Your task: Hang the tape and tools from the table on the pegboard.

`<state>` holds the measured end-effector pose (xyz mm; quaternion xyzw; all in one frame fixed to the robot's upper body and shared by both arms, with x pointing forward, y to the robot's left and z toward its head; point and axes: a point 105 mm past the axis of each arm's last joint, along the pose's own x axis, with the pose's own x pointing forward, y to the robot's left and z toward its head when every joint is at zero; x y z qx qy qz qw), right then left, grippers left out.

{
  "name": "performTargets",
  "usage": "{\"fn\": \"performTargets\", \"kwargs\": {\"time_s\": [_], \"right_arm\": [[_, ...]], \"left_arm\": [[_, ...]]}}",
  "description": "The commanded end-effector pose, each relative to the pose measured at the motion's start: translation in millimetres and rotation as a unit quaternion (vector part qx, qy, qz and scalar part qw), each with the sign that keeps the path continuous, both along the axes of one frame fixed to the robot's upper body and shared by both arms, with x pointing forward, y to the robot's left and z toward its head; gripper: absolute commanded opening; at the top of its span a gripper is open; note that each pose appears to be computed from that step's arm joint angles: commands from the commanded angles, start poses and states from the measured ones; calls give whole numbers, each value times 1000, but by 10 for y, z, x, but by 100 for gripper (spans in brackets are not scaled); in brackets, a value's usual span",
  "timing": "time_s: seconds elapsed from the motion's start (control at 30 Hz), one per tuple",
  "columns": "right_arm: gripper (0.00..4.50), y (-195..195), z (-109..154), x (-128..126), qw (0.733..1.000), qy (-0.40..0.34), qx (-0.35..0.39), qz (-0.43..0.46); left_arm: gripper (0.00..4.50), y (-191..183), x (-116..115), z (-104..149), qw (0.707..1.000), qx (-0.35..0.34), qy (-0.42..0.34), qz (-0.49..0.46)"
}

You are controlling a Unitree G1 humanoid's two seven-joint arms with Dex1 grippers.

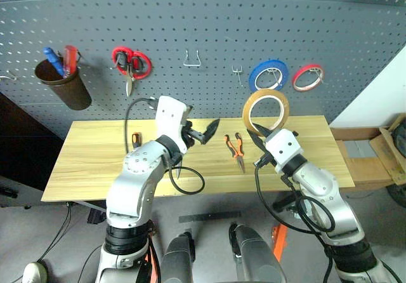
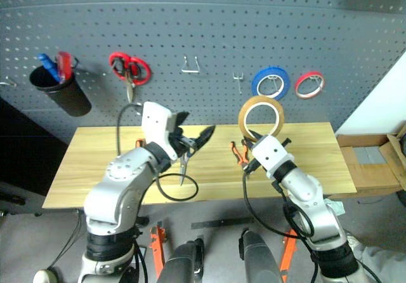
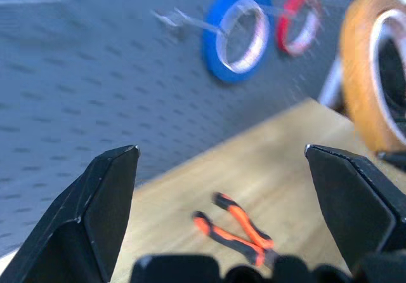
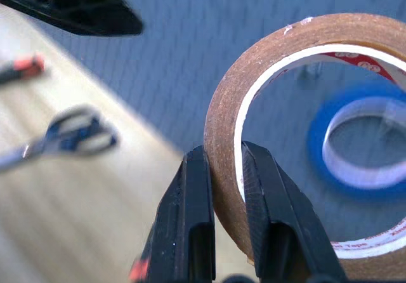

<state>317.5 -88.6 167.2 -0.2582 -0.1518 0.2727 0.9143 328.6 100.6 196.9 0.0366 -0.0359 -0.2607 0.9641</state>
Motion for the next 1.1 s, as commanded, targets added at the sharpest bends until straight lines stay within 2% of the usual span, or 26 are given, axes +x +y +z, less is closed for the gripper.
{"fn": "performTargets", "kwargs": {"time_s": [0.03, 0.23, 0.47, 0.57, 0.67, 0.77, 0.9, 1.1], "right_arm": [[25, 110, 130, 163, 999, -47, 6, 17], [25, 266, 144, 480, 998, -51, 10, 47], [25, 315, 87, 711, 996, -43, -9, 74], [25, 298, -2, 809, 997, -18, -14, 76], [25, 147, -96, 1024, 998, 34, -17, 47], [25, 55, -54, 1143, 998, 52, -3, 27], [25, 12, -37, 1180, 998, 65, 7, 26], [219, -42, -107, 1128, 997, 69, 9, 22]], "left_arm": [[450, 70, -53, 123, 999, -23, -14, 17], [450, 1, 65, 19, 1000, -19, -3, 14], [450, -163, 173, 179, 999, -22, -28, -7], [450, -215, 195, 174, 999, -19, -27, -16], [450, -349, 211, 211, 999, -16, -29, -42], [450, -400, 222, 211, 998, -14, -29, -52], [450, -417, 218, 173, 998, -9, -26, -57], [450, -418, 212, 159, 998, -6, -25, -61]]}}
